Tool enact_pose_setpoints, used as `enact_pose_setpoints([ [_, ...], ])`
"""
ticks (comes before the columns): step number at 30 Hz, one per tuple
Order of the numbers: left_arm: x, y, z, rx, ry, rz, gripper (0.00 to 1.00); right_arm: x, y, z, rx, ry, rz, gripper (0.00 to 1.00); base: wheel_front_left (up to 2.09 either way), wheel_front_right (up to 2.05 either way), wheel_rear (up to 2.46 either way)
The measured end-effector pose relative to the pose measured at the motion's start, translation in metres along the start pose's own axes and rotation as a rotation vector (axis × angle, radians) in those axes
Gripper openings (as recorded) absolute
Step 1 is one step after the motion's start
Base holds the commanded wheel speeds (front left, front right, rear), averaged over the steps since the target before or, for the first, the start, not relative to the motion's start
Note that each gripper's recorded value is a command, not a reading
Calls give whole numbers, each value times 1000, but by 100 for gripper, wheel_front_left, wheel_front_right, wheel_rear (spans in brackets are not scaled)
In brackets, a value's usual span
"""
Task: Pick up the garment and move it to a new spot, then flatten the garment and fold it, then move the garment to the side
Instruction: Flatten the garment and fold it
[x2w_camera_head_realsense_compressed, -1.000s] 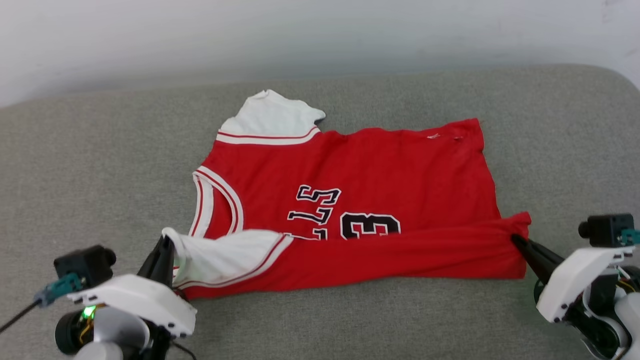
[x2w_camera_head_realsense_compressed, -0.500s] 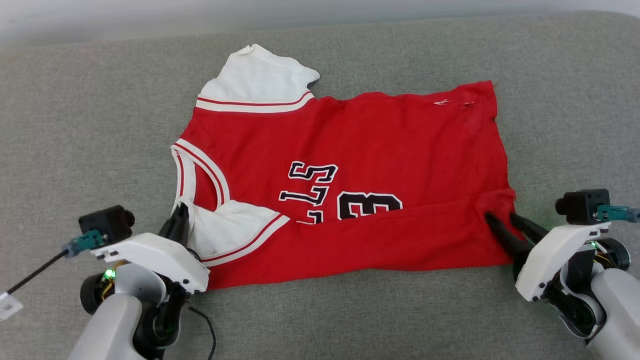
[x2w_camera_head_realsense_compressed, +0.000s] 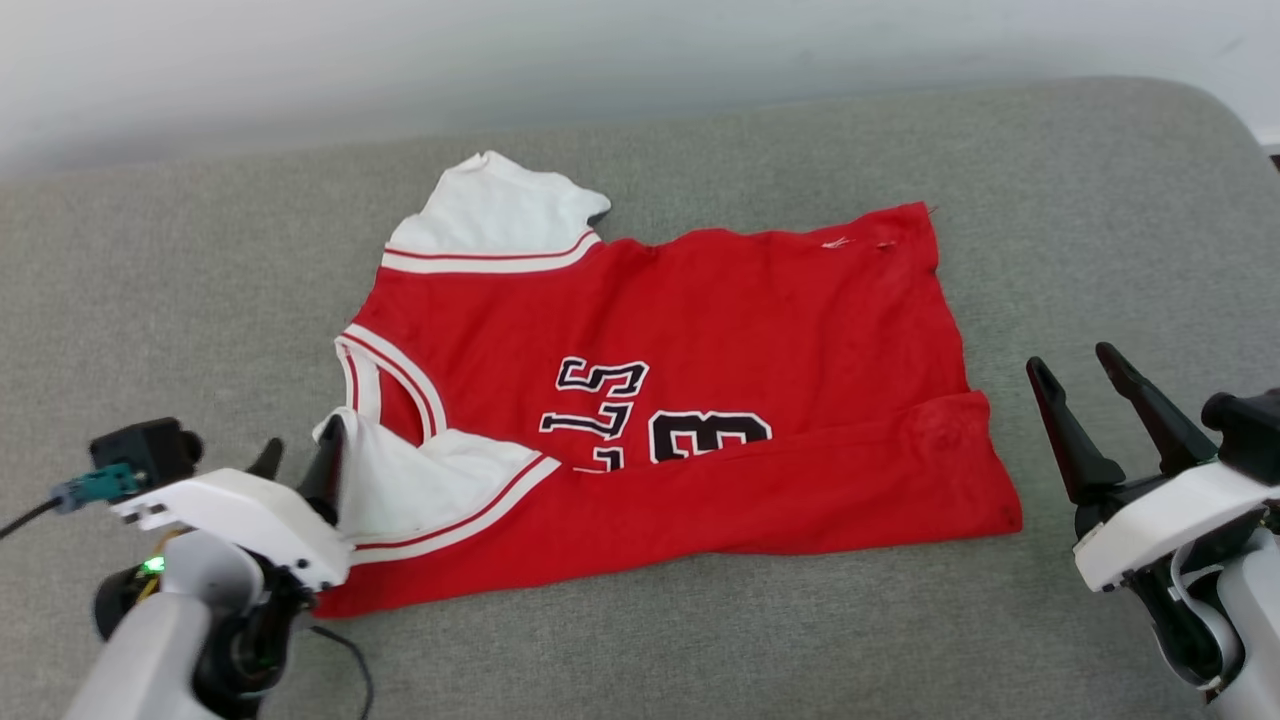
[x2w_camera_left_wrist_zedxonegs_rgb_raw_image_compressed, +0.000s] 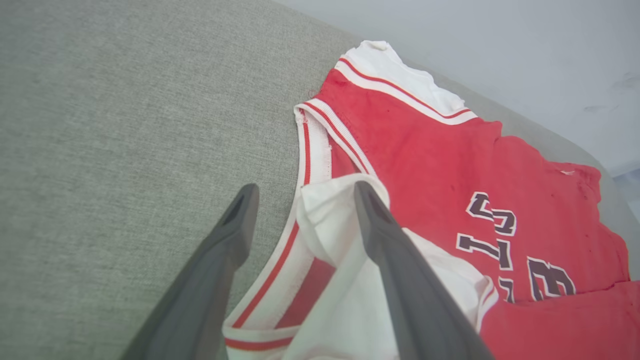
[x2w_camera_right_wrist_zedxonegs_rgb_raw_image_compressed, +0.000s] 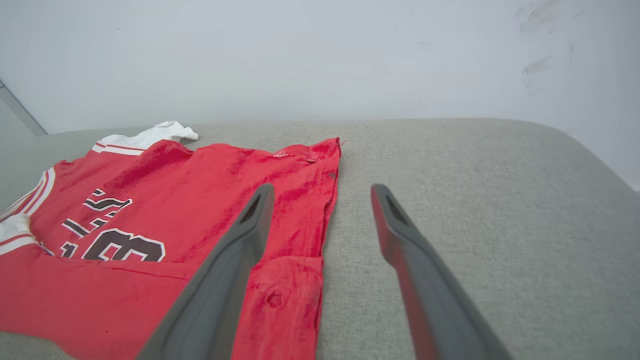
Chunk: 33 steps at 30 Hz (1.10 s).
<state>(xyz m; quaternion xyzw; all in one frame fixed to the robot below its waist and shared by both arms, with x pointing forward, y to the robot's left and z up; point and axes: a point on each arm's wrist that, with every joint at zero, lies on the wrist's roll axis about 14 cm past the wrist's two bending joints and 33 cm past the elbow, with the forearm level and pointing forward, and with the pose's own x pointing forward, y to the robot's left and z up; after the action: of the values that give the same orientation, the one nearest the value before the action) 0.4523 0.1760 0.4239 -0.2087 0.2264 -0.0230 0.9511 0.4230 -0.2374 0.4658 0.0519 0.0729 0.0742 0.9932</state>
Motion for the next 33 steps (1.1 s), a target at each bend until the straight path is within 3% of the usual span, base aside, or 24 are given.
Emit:
enact_pose_setpoints([
  [6,-16,-2,24,55,34,-20,100,-26,-1,24,-25,-114,-46,100,0,0,0],
  [13,-42,4,5,133,308,-19,100,-51,3,28,-15,-132,-86,100,0,0,0],
  [20,-58,23,-44,110,549,52,100,-53,8,29,-3,-131,-103,100,0,0,0],
  [29,-35,15,-74,59,641,33,100,-43,3,15,25,-80,-118,100,0,0,0],
  [30,-33,13,-75,52,645,26,55,-42,3,13,29,-72,-119,100,0,0,0],
  [32,-31,12,-77,52,646,21,0,-41,3,10,44,-59,-118,100,0,0,0],
  [33,-30,12,-77,52,642,17,0,-40,4,9,48,-54,-116,100,0,0,0],
])
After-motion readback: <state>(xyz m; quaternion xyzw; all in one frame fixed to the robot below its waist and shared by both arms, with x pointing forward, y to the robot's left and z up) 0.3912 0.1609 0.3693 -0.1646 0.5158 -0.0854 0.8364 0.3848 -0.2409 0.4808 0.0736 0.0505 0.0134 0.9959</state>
